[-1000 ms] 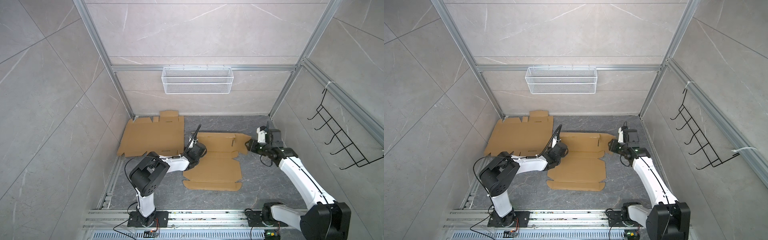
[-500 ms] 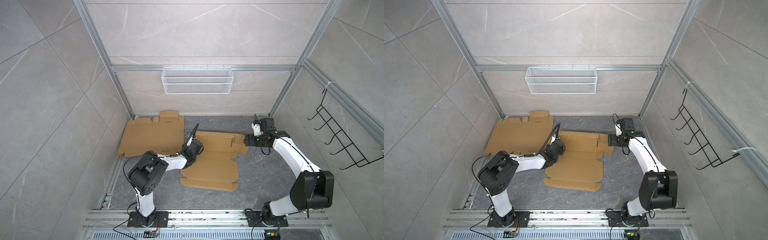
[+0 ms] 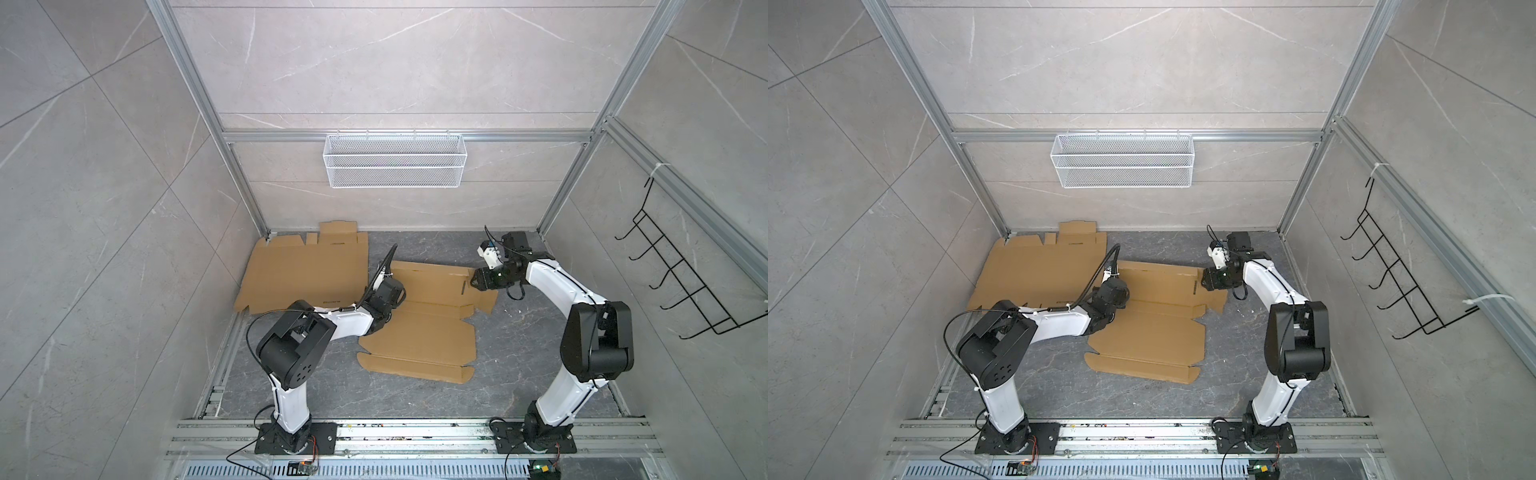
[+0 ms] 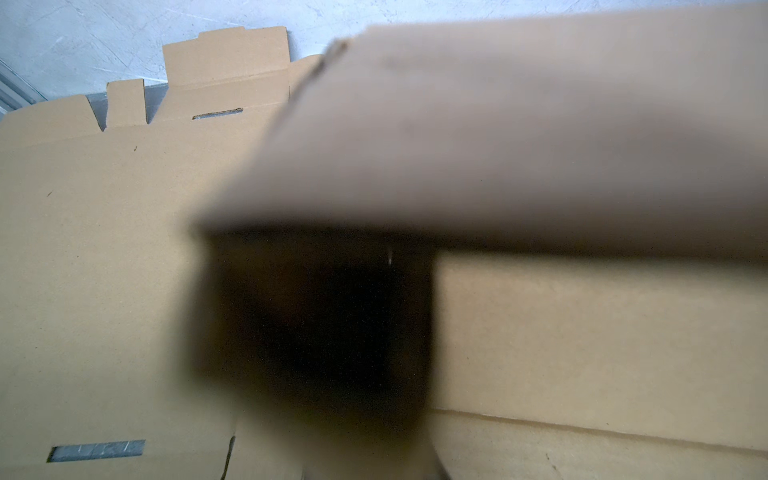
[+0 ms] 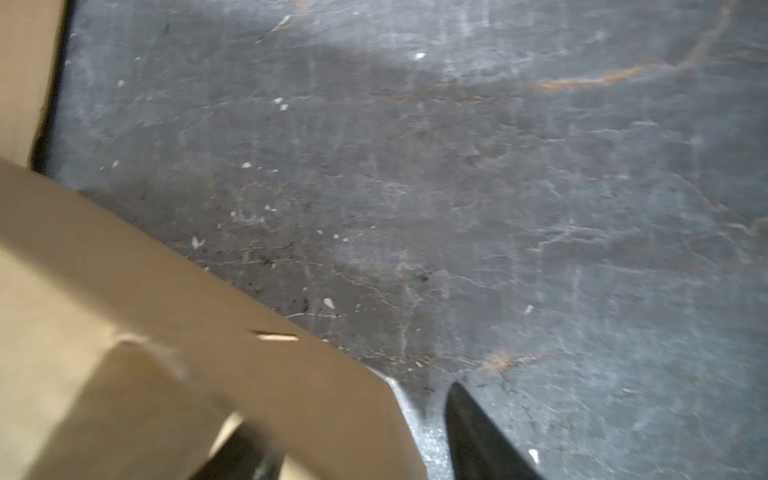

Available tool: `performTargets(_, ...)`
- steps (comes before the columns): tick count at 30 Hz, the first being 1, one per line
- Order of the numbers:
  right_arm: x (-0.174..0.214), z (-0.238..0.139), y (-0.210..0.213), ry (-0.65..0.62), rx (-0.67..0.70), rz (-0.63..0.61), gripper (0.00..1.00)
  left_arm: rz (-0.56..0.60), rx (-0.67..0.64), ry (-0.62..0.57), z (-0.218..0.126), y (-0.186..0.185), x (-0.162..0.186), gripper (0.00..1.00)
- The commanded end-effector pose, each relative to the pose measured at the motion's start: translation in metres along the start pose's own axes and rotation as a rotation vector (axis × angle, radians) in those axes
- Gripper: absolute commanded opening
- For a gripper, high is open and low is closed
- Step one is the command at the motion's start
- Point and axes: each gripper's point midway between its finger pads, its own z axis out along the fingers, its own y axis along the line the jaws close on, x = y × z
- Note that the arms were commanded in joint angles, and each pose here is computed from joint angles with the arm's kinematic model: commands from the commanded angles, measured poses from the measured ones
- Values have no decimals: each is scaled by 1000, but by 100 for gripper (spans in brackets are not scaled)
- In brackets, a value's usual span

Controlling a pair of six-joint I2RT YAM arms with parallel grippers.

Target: Fold the paper box

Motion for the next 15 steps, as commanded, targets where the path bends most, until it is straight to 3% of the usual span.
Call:
performTargets(1, 4, -3, 15, 7, -42, -37, 51, 94, -28, 115, 9, 7, 36, 0)
performTargets(8, 13, -18, 26, 32, -10, -21, 30, 64, -68, 92, 4, 16, 29, 0)
performTargets(15, 17, -34, 42, 9, -32, 10, 20, -16, -89, 79, -3, 22, 26, 0)
